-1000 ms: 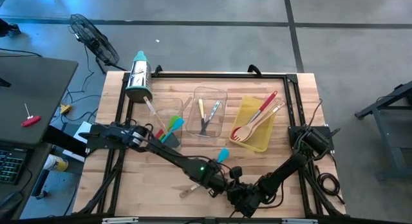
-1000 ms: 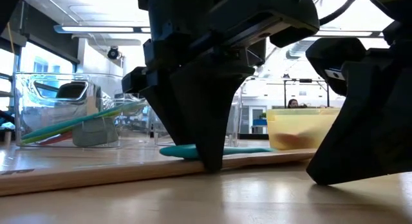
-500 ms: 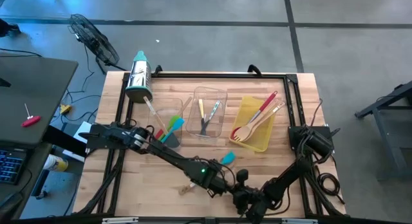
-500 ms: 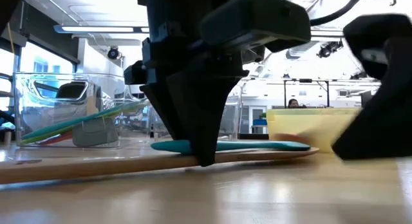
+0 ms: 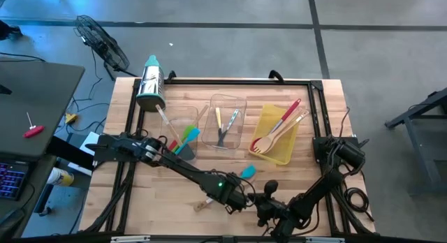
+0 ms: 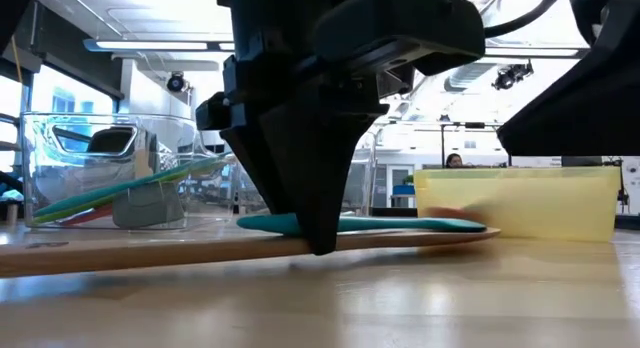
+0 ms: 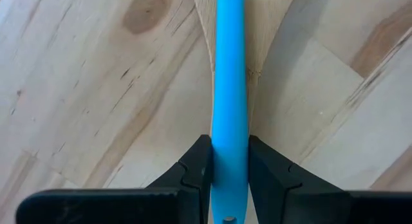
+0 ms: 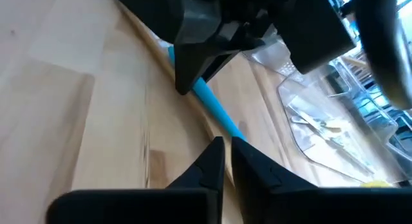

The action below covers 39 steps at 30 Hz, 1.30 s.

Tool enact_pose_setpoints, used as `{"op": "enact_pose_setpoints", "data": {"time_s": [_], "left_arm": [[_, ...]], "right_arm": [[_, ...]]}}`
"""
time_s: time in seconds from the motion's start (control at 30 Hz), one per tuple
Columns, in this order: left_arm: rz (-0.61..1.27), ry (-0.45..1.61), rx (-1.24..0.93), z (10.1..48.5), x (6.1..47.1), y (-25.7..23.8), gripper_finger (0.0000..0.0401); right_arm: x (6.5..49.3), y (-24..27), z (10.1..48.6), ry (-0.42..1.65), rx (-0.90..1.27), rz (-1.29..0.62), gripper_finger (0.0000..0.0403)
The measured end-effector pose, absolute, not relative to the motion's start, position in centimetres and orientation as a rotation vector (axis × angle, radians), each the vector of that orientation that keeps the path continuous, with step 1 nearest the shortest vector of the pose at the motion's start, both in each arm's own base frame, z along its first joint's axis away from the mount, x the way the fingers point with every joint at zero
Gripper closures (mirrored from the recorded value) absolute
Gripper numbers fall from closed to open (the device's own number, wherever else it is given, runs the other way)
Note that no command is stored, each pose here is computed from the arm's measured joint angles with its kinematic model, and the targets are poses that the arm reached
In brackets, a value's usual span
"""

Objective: Pick & Place Kitchen Items
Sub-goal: Put the blue spatula into the left transparent bin

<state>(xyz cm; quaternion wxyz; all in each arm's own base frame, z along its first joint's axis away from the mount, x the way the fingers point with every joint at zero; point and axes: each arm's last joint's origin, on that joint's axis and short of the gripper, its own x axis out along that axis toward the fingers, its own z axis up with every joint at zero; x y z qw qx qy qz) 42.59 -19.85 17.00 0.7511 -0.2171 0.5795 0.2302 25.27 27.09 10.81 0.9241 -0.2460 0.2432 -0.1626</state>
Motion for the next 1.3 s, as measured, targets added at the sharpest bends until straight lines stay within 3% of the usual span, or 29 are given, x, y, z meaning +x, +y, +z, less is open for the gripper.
{"op": "enact_pose_setpoints", "data": {"time_s": [0.37,0.5,0.7,1.3], "left_arm": [[0.480,1.275,-0.480,17.1,42.6,-19.9,0.0333],[0.459,1.272,-0.461,17.1,42.6,-20.2,0.0333],[0.427,1.296,-0.363,17.2,41.7,-21.1,0.0333],[0.374,1.313,-0.345,17.2,41.7,-21.4,0.0333]], "right_arm": [[25.4,26.4,10.7,0.533,-0.581,-0.348,0.0238],[26.3,25.4,10.4,0.602,-0.561,-0.332,0.0206],[27.5,24.3,10.3,0.694,-0.388,-0.292,0.0208],[28.5,22.8,10.3,0.760,-0.469,-0.281,0.0244]]}}
